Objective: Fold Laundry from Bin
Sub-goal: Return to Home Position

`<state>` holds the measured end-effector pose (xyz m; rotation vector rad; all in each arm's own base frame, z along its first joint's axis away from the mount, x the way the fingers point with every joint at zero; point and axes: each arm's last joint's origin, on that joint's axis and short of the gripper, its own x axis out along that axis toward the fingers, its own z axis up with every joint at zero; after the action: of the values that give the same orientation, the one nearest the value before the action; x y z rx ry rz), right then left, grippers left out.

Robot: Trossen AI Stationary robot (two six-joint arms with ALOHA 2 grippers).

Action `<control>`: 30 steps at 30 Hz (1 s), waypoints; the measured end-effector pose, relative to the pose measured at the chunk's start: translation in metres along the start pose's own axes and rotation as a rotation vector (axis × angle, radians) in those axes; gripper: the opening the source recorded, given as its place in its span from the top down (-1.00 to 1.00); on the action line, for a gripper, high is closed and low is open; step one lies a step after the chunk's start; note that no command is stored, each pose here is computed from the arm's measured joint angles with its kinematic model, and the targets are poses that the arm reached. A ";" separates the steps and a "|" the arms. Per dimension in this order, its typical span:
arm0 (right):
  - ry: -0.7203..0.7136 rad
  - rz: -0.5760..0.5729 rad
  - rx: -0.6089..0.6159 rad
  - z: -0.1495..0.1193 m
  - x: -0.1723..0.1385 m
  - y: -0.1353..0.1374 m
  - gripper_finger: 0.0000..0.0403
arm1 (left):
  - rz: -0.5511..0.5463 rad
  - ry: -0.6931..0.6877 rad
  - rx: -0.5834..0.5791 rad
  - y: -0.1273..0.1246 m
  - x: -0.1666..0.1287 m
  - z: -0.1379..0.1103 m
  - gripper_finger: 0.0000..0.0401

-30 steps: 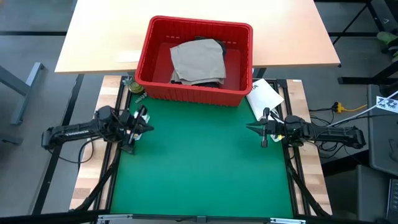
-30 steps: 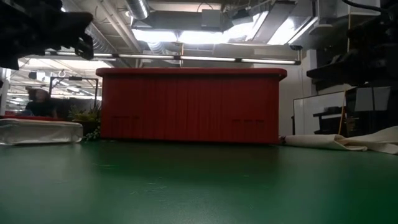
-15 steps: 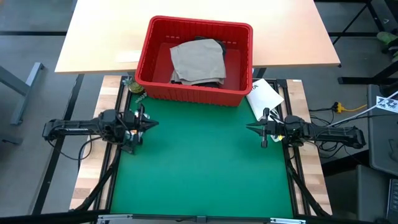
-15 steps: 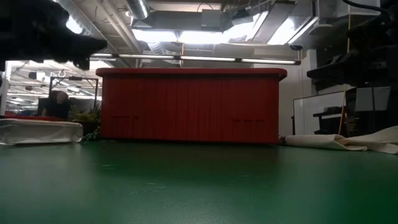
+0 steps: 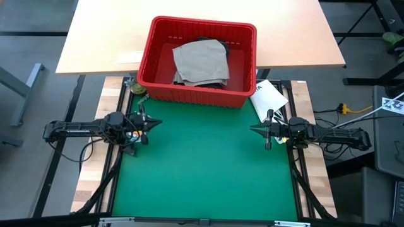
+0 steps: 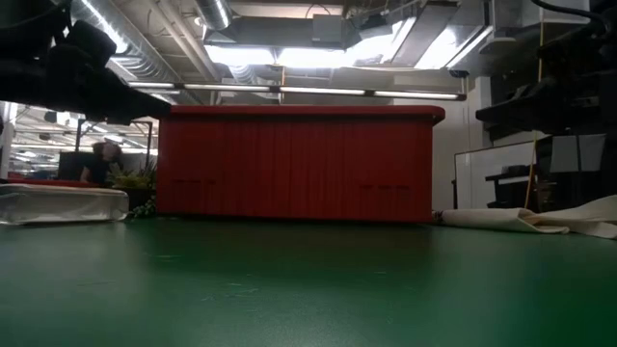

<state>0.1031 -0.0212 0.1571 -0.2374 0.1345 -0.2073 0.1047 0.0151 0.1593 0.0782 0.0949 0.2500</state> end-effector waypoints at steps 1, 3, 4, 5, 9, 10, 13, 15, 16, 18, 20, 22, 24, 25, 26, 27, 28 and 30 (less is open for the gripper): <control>0.000 0.000 0.000 0.000 0.000 0.000 0.78 | -0.001 0.007 0.009 0.000 0.000 -0.001 0.99; 0.000 0.000 0.000 0.000 0.000 0.000 0.78 | -0.002 0.011 0.012 0.000 0.000 -0.001 0.99; 0.000 0.000 0.000 0.000 0.000 0.000 0.78 | -0.002 0.011 0.012 0.000 0.000 -0.001 0.99; 0.000 0.000 0.000 0.000 0.000 0.000 0.78 | -0.002 0.011 0.012 0.000 0.000 -0.001 0.99; 0.000 0.000 0.000 0.000 0.000 0.000 0.78 | -0.003 0.011 0.012 0.000 0.000 -0.001 0.99; 0.000 0.000 0.000 0.000 0.000 0.000 0.78 | -0.003 0.011 0.012 0.000 0.000 -0.001 0.99; 0.001 -0.001 0.000 0.000 0.000 0.000 0.78 | -0.004 0.011 0.012 0.000 0.000 -0.001 0.99; 0.000 0.000 0.000 0.000 0.000 0.000 0.78 | -0.004 0.011 0.012 0.000 0.000 -0.001 0.99; 0.000 0.000 0.000 0.000 0.000 0.000 0.78 | -0.004 0.011 0.012 0.000 0.000 -0.001 0.99; -0.002 -0.001 0.000 0.000 0.000 0.000 0.78 | -0.004 0.010 0.012 0.000 0.000 -0.001 0.99; -0.013 -0.004 0.000 0.001 -0.001 0.000 0.78 | -0.004 0.011 0.012 0.000 0.000 -0.001 0.99; -0.036 -0.009 0.000 0.003 -0.002 -0.001 0.78 | -0.004 0.008 0.012 0.000 0.000 -0.001 0.99; -0.069 -0.018 0.001 0.005 -0.005 -0.002 0.78 | -0.004 0.005 0.011 0.000 0.000 -0.001 0.99; -0.091 -0.023 0.002 0.007 -0.006 -0.002 0.78 | -0.004 0.005 0.011 0.000 0.000 -0.001 0.99; -0.114 -0.029 0.002 0.008 -0.008 -0.002 0.78 | -0.004 0.003 0.011 0.000 -0.001 -0.001 0.99; -0.132 -0.034 0.003 0.010 -0.009 -0.003 0.78 | -0.003 -0.002 0.010 0.000 -0.001 0.000 0.99; -0.137 -0.036 0.003 0.010 -0.009 -0.003 0.78 | -0.003 -0.008 0.009 0.000 -0.001 0.000 0.99; -0.155 -0.048 0.004 0.012 -0.009 -0.003 0.78 | -0.002 -0.025 0.007 0.000 -0.002 0.002 0.99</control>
<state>0.0953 -0.0200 0.1702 -0.2519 -0.0252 -0.2358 0.1024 0.0147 0.1612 0.0881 0.0710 0.2470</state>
